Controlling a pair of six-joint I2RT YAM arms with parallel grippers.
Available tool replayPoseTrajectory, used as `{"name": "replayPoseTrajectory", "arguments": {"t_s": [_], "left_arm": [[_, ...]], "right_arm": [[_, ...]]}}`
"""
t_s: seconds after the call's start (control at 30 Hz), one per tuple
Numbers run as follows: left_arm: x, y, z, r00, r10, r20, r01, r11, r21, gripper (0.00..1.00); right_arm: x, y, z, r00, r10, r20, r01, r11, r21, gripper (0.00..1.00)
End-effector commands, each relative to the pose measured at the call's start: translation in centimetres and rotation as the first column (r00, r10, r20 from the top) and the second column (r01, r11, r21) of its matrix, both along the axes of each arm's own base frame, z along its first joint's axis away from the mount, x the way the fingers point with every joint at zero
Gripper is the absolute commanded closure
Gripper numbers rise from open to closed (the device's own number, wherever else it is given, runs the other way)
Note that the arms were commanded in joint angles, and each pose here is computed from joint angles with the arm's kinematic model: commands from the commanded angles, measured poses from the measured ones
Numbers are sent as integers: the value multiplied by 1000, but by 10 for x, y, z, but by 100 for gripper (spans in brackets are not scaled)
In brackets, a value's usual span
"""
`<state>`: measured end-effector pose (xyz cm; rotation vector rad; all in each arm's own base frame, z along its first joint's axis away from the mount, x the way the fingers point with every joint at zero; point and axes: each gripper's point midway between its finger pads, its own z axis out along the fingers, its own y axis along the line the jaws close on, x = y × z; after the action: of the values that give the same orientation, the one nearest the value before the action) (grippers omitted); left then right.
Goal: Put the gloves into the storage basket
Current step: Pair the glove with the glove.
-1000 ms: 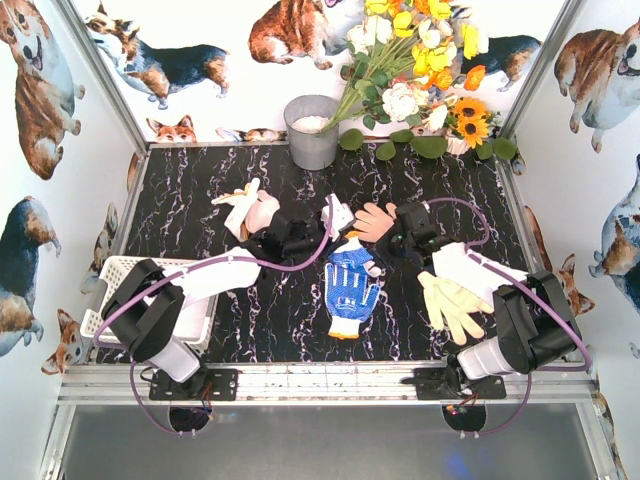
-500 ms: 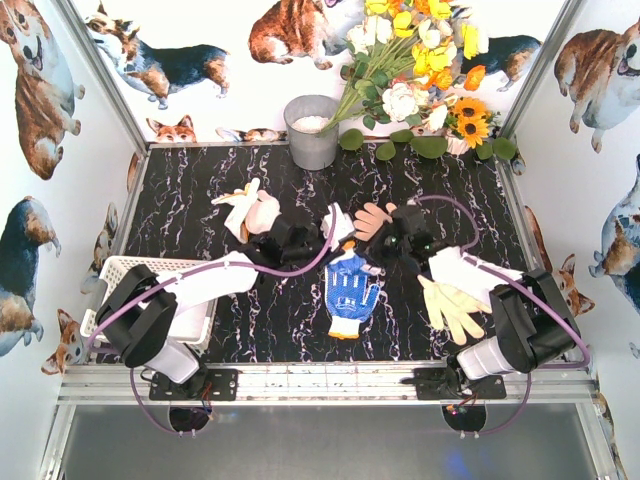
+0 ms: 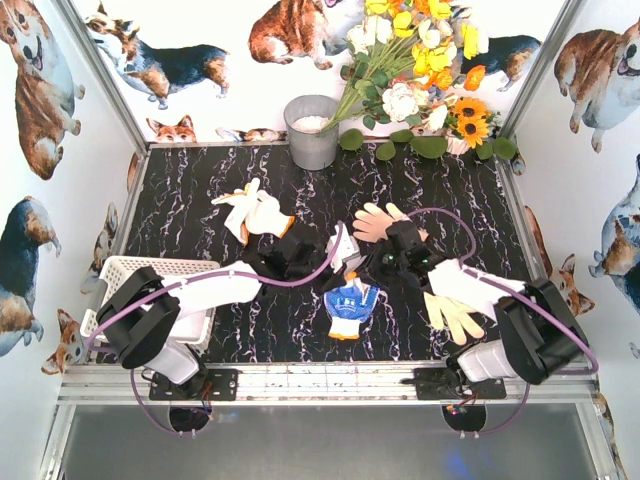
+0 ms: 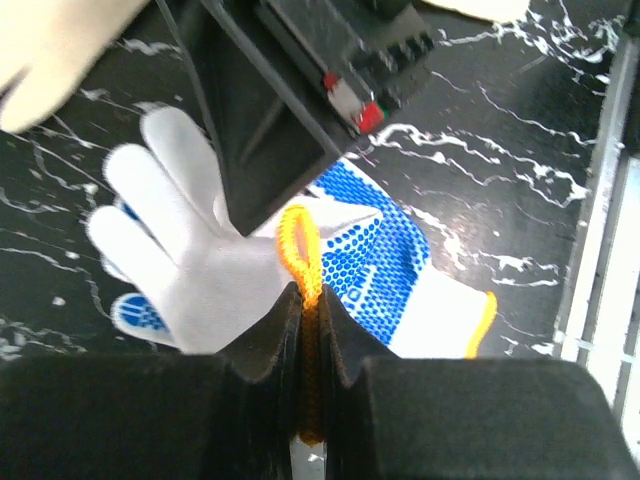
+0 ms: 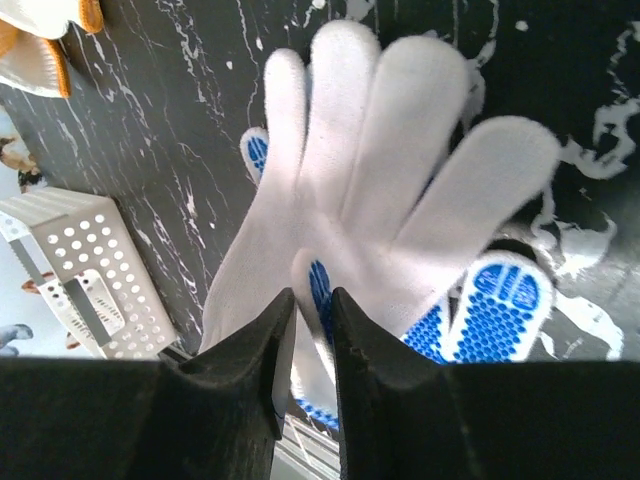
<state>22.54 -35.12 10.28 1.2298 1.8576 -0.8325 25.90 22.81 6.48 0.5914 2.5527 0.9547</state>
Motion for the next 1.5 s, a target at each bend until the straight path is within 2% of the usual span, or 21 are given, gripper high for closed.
{"name": "replayPoseTrajectory", "arguments": {"t_s": [0.0, 0.13, 0.23, 0.4, 0.57, 0.9, 1.17, 1.47], "left_arm": [[-24, -2, 0, 997, -26, -74, 24, 999, -31, 98], [-32, 2, -9, 995, -5, -97, 4, 1000, -9, 85], [-36, 10, -16, 995, 20, -98, -19, 1000, 8, 81], [-40, 19, -23, 993, 56, -100, -54, 998, 18, 77], [-43, 25, -29, 992, 82, -95, -80, 996, 27, 75], [-46, 16, -29, 990, 108, -86, -107, 994, 9, 84], [-50, 11, -25, 989, 112, -100, -114, 993, -8, 95], [-50, 10, -26, 988, 115, -103, -115, 993, 4, 97]], "right_arm": [[-7, -12, 3, 999, -10, 43, 12, 999, -42, 74], [-20, -14, -1, 999, -31, 23, 31, 1000, -4, 64], [-23, -15, 1, 998, -59, 27, 59, 998, 26, 60], [-24, -23, 1, 996, -77, 40, 77, 997, -6, 55], [-21, -30, -2, 998, -52, 27, 54, 995, -88, 52], [7, -55, 0, 1000, -6, 31, 12, 975, -221, 50], [13, -44, -18, 993, 110, -45, -118, 957, -266, 54], [19, -34, -41, 976, 186, -116, -216, 899, -381, 58]]}}
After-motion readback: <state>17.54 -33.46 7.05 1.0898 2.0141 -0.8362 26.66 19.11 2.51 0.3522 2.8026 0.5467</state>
